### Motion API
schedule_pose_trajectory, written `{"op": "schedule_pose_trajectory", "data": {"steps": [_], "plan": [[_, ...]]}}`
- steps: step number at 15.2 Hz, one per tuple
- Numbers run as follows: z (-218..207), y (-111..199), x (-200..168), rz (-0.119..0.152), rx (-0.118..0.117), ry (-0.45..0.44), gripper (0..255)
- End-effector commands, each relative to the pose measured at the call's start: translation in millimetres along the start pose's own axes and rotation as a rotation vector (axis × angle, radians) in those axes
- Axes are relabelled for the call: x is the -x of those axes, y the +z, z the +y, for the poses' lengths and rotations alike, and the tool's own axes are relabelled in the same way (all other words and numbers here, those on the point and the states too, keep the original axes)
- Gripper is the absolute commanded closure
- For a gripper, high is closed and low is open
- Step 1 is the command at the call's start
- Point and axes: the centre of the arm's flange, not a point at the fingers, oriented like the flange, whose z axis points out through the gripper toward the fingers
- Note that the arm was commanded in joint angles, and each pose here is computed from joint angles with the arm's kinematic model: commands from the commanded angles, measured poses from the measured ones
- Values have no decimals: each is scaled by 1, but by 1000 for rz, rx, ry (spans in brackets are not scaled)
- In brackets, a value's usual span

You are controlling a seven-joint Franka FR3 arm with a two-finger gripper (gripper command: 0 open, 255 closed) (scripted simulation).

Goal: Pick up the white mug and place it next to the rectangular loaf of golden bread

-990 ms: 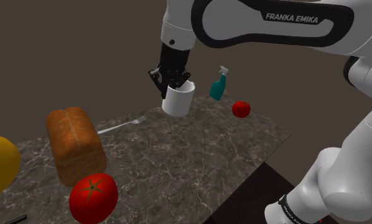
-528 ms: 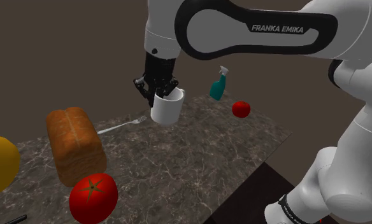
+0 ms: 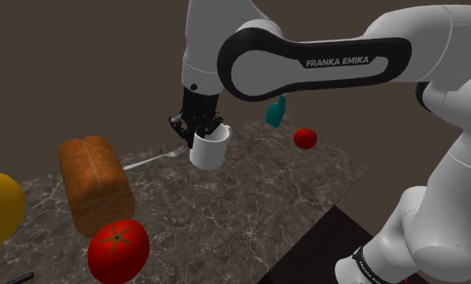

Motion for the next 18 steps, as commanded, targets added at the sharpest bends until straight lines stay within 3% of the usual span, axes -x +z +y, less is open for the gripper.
{"op": "schedule_pose_trajectory", "data": {"steps": [1,18], "plan": [[-1,11,1,1,-1,0,255],[-3,101,11,1,-1,0,255]]}}
